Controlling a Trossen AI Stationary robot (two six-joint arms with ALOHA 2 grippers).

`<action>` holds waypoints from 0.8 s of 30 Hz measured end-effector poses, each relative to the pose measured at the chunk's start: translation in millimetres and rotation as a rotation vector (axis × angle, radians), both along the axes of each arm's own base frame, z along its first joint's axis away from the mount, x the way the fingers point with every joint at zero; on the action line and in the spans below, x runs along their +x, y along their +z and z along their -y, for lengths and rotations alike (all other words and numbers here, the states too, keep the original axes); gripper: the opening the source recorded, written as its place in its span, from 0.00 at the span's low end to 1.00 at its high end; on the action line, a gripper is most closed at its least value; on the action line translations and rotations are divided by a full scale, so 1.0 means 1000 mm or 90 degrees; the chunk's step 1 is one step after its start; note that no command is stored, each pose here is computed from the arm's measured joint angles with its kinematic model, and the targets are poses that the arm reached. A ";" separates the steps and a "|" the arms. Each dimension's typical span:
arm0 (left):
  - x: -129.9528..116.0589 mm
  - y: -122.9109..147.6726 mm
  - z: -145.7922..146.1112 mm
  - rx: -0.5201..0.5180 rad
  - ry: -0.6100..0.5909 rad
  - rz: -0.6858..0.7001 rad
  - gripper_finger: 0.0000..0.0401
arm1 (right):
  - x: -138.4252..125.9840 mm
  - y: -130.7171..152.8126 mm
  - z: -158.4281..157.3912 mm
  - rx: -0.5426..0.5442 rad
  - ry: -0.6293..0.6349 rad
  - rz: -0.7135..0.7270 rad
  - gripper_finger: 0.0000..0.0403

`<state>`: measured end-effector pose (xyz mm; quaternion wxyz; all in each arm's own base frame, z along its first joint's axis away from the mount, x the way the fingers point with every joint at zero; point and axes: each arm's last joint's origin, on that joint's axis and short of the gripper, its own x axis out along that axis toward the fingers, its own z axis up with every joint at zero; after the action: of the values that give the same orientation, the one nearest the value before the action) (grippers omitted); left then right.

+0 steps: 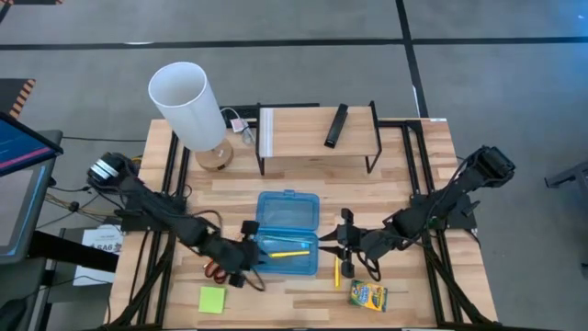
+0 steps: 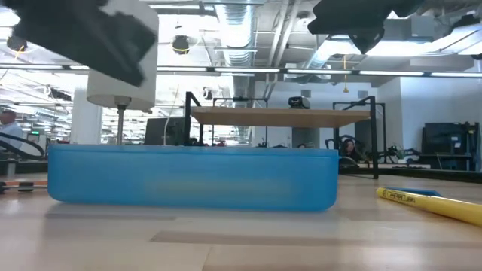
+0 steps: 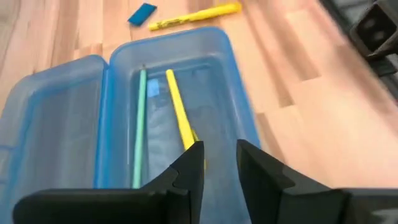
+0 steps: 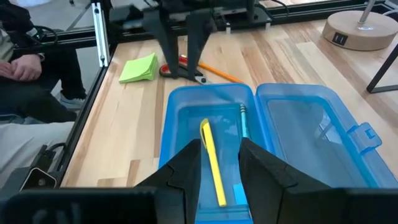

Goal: Pack school essentials
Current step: Put the orange pencil into the supply box

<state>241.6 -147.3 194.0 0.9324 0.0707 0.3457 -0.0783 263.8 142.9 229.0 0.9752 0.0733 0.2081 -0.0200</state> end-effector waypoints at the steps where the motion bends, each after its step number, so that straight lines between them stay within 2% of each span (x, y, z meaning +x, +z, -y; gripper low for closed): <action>1: -0.009 0.000 -0.003 -0.016 0.011 0.004 0.19 | 0.000 0.000 0.000 0.000 0.000 0.000 0.32; 8: -0.072 -0.010 -0.023 -0.134 0.106 0.003 0.19 | 0.001 0.000 0.002 -0.001 -0.006 0.000 0.32; 12: -0.097 -0.026 -0.036 -0.208 0.214 -0.032 0.19 | 0.003 0.000 0.005 -0.001 -0.012 0.000 0.32; 15: -0.106 -0.039 -0.044 -0.228 0.273 -0.064 0.19 | 0.004 0.000 0.008 -0.001 -0.018 0.000 0.32; 18: -0.110 -0.048 -0.048 -0.221 0.306 -0.094 0.19 | 0.005 0.000 0.009 -0.001 -0.021 0.000 0.32; 24: -0.107 -0.057 -0.049 -0.219 0.329 -0.147 0.19 | 0.005 0.000 0.009 0.000 -0.022 0.002 0.32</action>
<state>134.4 -98.7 136.5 0.8745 -0.1867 0.4372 0.0959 268.8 133.5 229.3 0.9750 0.0767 0.2053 -0.0370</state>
